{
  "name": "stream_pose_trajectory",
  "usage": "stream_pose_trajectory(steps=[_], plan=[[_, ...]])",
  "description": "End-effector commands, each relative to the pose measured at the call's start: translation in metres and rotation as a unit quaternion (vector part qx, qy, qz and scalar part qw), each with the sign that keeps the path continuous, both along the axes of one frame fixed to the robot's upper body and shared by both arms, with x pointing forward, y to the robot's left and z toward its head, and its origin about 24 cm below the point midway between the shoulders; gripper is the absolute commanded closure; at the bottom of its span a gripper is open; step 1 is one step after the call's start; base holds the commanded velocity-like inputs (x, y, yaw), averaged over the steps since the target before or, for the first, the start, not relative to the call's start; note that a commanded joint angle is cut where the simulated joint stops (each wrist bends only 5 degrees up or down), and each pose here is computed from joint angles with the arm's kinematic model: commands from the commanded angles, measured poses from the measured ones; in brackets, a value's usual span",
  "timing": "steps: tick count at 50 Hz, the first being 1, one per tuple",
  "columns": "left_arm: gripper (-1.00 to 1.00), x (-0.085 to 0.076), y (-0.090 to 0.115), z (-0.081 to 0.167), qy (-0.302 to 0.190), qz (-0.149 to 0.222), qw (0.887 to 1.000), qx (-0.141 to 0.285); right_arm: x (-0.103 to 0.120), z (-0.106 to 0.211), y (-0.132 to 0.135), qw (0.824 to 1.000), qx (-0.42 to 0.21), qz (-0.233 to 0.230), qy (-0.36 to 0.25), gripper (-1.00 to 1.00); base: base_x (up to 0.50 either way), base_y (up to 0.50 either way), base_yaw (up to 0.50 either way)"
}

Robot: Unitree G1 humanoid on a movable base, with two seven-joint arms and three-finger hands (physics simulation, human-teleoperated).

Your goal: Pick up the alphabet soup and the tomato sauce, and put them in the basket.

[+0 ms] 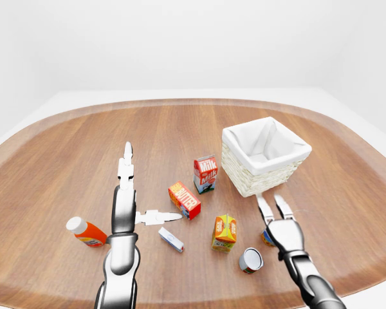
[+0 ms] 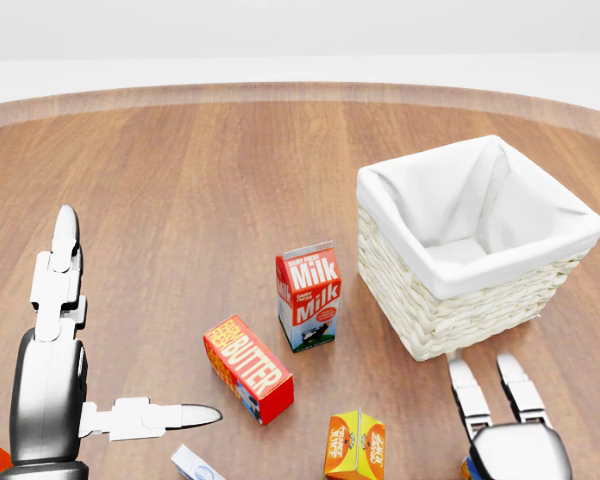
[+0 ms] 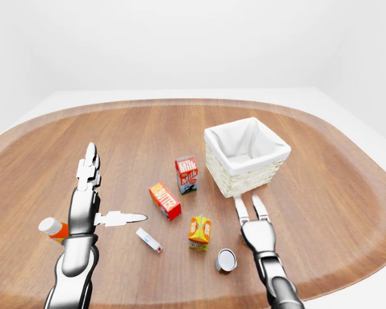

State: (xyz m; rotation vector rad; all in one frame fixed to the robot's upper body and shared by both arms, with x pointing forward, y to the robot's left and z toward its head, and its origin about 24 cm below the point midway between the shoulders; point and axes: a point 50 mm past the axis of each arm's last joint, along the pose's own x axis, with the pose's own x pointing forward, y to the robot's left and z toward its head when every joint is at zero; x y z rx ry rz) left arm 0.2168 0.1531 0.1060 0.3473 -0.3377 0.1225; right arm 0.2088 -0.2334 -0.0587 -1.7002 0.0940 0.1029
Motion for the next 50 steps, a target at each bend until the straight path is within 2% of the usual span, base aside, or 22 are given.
stream_pose_trajectory(steps=[1,15,23,24,25,26,39,50], plan=[[-1.00,0.000,0.000,0.000,0.000,0.000,1.000,0.001,0.000,-0.005,-0.001,1.000,-0.005,0.001,0.015,-1.00,0.00,0.00,0.00],[-1.00,0.000,0.000,0.000,0.000,0.001,1.000,0.001,0.001,-0.014,-0.002,0.999,-0.014,0.006,0.045,-1.00,0.00,0.00,0.00],[-1.00,0.000,0.000,0.000,0.000,0.000,1.000,0.001,0.000,-0.014,-0.001,0.999,-0.010,0.006,0.042,-1.00,0.00,0.00,0.00],[-1.00,0.000,0.000,0.000,0.000,0.000,1.000,0.001,-0.001,-0.012,-0.001,0.999,-0.007,0.003,0.037,-0.50,0.00,0.00,0.00],[-1.00,0.000,0.000,0.000,0.000,0.000,1.000,0.001,-0.001,-0.012,-0.001,0.999,-0.006,0.003,0.037,0.80,0.00,0.00,0.00],[-1.00,0.000,0.000,0.000,0.000,0.001,1.000,0.001,-0.001,-0.013,-0.001,0.999,-0.006,0.003,0.038,1.00,0.00,0.00,0.00],[-1.00,0.000,0.000,0.000,0.000,0.000,1.000,0.001,-0.001,-0.014,0.001,0.999,-0.005,0.004,0.041,1.00,0.00,0.00,0.00],[-1.00,0.000,0.000,0.000,0.000,0.001,1.000,0.001,0.000,-0.001,0.000,1.000,0.014,-0.008,0.001,1.00,0.00,0.00,0.00]])
